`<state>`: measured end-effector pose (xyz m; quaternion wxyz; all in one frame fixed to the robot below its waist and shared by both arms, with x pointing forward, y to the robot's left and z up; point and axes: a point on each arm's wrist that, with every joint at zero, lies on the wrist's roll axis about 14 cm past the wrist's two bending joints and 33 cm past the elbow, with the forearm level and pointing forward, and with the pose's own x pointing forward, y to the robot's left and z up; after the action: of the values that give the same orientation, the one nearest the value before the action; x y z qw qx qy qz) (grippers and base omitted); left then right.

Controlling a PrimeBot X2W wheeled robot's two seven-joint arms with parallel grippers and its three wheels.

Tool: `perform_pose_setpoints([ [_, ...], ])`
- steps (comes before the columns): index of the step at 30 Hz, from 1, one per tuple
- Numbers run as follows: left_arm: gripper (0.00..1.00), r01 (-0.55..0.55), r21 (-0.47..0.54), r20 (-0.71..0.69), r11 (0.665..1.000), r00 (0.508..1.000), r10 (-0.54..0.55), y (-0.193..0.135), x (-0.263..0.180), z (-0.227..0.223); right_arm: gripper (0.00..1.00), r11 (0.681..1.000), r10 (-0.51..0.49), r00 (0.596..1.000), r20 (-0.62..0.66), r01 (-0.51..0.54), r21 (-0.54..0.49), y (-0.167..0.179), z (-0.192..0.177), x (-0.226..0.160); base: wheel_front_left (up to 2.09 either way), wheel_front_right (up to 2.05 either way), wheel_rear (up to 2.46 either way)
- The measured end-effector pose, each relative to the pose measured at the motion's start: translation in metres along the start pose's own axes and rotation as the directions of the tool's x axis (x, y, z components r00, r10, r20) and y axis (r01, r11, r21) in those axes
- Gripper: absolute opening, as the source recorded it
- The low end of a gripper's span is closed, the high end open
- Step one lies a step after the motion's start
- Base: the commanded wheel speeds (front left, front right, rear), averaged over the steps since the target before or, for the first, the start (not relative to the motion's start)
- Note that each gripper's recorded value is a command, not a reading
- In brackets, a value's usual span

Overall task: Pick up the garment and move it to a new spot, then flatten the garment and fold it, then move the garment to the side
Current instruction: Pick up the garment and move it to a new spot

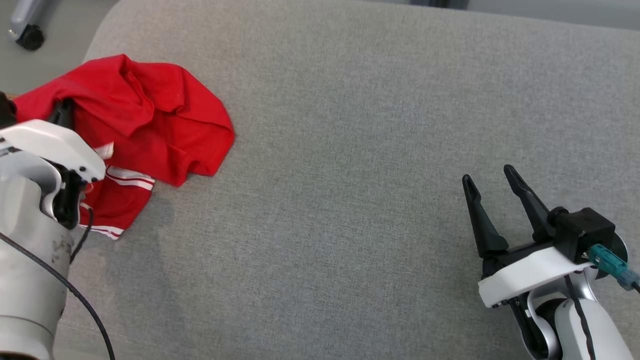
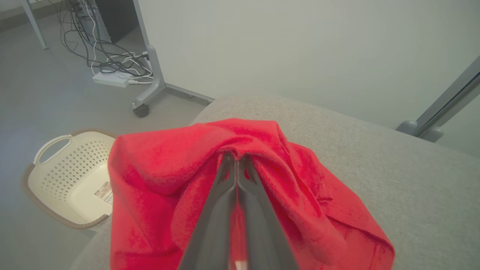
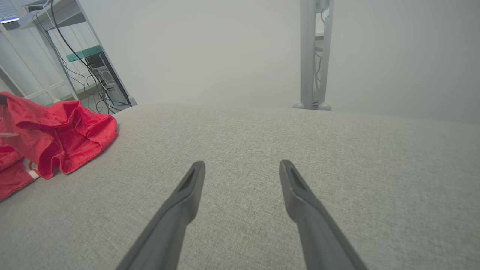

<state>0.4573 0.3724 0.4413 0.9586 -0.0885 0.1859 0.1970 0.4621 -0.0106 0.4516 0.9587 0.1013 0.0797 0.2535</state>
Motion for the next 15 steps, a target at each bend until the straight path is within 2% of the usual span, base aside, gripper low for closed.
perform_pose_setpoints([
  [3,0.00,0.019,0.011,0.155,1.000,0.988,-0.021,-0.004,-0.005,0.044,1.00,1.000,-0.001,1.000,0.015,0.001,-0.003,0.003,0.007,-0.006,0.00,0.00,0.00],
  [7,0.00,0.044,0.035,0.336,0.998,0.940,-0.054,-0.013,-0.022,0.103,1.00,1.000,-0.006,0.999,0.038,0.006,-0.002,0.006,0.017,-0.016,0.00,0.00,0.00],
  [11,0.00,0.095,0.075,0.504,0.993,0.856,-0.120,-0.034,-0.050,0.160,1.00,1.000,-0.016,0.997,0.072,0.016,-0.009,0.008,0.030,-0.028,0.00,0.00,0.00],
  [15,0.00,0.176,0.128,0.612,0.976,0.760,-0.218,-0.069,-0.084,0.188,1.00,0.999,-0.041,0.994,0.103,0.043,-0.012,0.004,0.042,-0.041,0.00,0.00,0.00],
])
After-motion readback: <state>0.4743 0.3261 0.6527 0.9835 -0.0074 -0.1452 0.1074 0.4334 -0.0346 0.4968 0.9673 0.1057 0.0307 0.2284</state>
